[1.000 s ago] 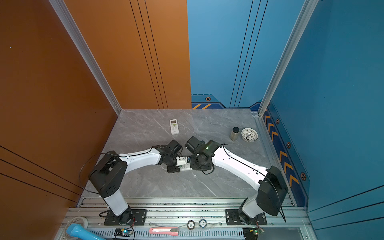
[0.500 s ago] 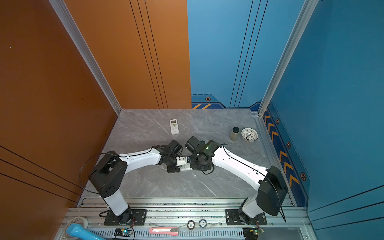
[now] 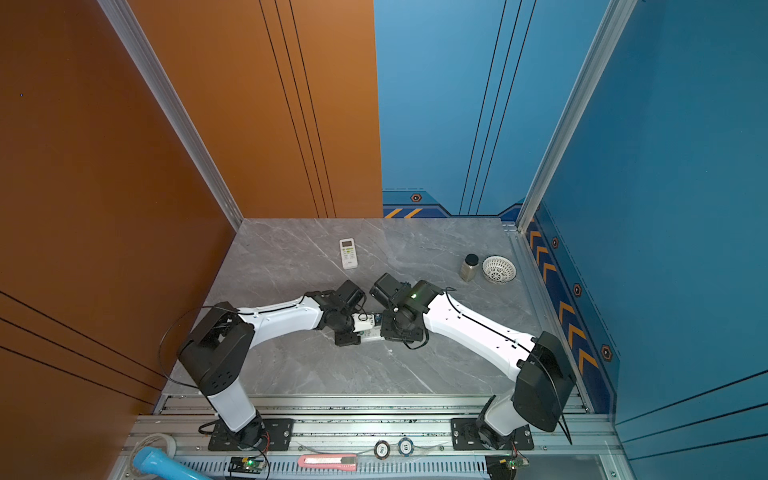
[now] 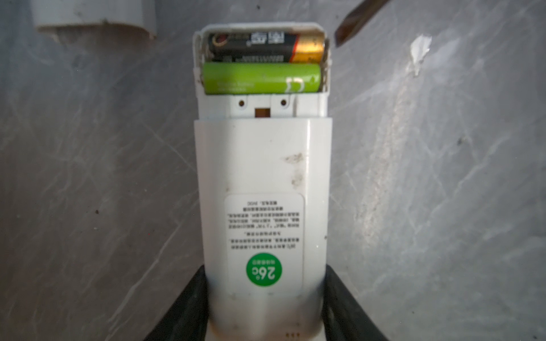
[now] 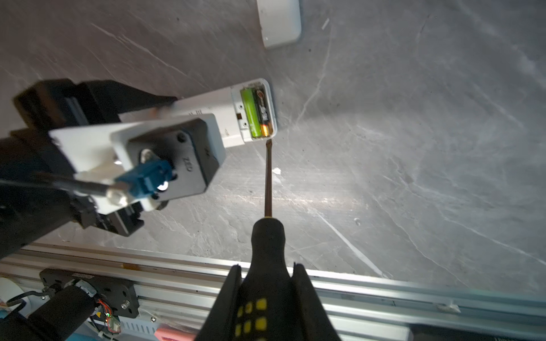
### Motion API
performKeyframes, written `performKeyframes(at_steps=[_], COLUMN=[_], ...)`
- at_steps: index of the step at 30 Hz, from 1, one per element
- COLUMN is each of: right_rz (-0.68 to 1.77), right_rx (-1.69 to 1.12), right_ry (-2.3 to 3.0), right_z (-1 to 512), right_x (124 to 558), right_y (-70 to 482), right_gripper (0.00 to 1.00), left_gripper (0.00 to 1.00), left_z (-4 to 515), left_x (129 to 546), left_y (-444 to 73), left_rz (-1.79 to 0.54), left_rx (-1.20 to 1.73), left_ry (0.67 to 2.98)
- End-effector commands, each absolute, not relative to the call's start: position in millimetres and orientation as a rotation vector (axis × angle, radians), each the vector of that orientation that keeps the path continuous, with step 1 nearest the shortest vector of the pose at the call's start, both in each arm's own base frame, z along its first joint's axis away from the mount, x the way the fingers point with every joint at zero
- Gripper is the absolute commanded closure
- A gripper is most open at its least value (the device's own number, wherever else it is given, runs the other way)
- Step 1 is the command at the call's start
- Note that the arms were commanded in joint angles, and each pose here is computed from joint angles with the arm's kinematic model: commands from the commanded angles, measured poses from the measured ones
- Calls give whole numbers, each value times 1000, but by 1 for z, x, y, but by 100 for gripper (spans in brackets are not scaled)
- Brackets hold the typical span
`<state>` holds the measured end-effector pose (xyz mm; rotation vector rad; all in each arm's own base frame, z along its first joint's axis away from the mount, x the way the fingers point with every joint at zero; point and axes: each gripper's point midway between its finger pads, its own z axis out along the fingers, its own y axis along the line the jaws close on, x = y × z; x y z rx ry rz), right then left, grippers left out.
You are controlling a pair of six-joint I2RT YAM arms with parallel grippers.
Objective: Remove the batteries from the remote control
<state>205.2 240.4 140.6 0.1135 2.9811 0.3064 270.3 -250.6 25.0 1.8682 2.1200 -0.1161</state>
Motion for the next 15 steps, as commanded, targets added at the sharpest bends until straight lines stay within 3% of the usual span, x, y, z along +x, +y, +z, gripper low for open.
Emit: performKeyframes(at_steps=[1, 15], right_rz=[229, 331], right_rx=[152, 145], right_ry=[3048, 2937], right_z=[136, 166], right_x=[187, 209], right_y=[224, 234], right_gripper=[100, 100], left_gripper=[79, 79], left_z=[12, 13], left_x=[256, 252], left_y=[-248, -247], left_rz=[-126, -135], left_rx=[1909, 1911], left_ry=[2161, 2153])
